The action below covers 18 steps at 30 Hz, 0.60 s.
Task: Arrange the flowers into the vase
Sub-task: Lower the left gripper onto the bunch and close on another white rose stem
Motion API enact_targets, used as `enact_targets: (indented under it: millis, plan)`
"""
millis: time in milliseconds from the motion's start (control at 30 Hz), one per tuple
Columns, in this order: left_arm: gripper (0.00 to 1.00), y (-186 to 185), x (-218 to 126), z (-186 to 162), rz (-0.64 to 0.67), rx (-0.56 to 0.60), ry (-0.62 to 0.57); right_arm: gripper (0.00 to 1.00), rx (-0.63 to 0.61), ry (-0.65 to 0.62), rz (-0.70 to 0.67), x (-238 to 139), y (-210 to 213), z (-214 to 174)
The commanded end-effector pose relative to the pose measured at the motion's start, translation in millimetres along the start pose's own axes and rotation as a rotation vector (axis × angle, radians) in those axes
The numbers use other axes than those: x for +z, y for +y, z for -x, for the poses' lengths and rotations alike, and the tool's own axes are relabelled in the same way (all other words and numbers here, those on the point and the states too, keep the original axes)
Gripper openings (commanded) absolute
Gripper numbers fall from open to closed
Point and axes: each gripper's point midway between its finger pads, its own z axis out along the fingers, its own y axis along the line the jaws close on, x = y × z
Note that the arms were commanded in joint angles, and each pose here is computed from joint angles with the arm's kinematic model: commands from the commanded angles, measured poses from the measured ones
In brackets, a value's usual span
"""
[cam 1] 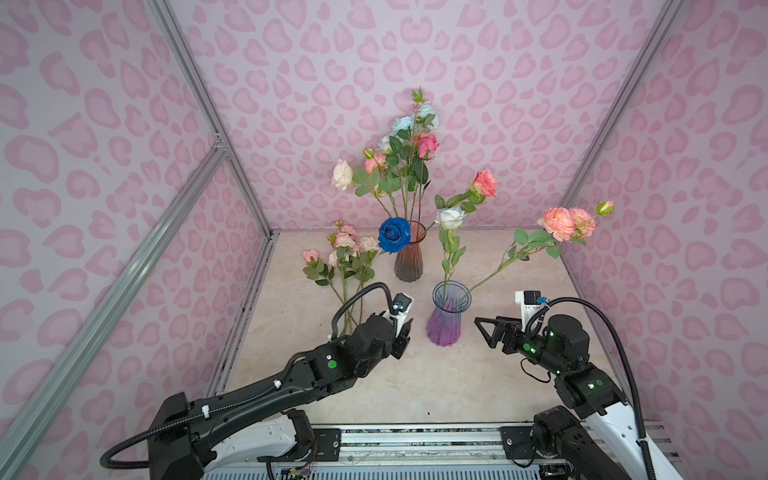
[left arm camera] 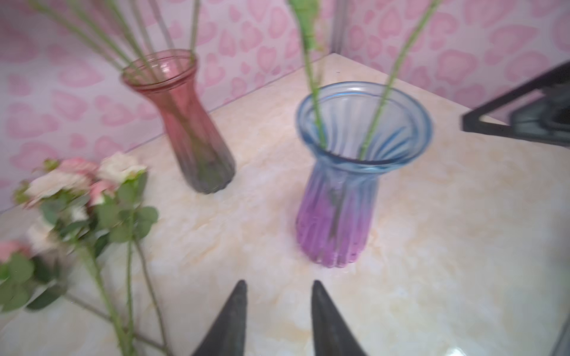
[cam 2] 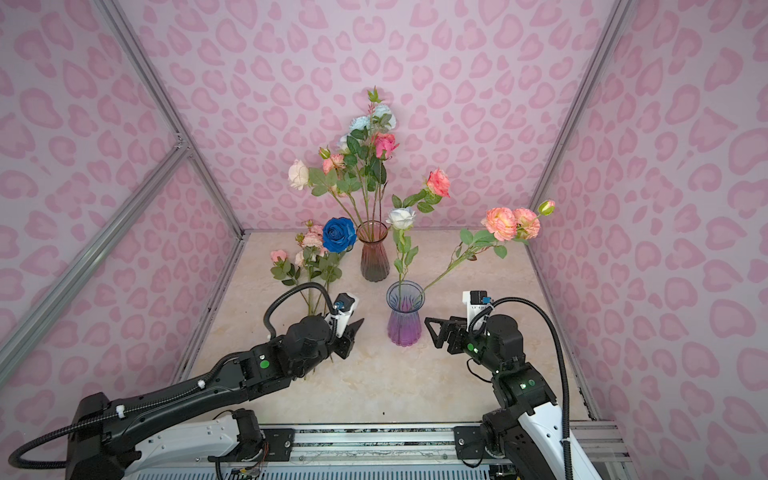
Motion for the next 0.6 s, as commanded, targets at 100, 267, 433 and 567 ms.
enact_targets:
  millis: [100, 267, 433, 567]
  plan:
    - [0.19, 114, -15, -24, 0.325, -0.460, -0.026, 0.93, -0.014, -0.049, -0.020, 4, -6, 8]
    - [0.24, 168, 11, -47, 0.407, -0.682, 0.089, 0.92, -0.020, -0.044, -0.031, 7, -9, 7]
    - [0.24, 208, 69, -63, 0.418, -0.814, 0.232, 0.92, 0.000, -0.042, -0.022, 12, -10, 5]
    - [0.24, 229, 114, -69, 0.462, -0.763, 0.326, 0.92, -0.002, -0.039, -0.026, 14, -12, 5]
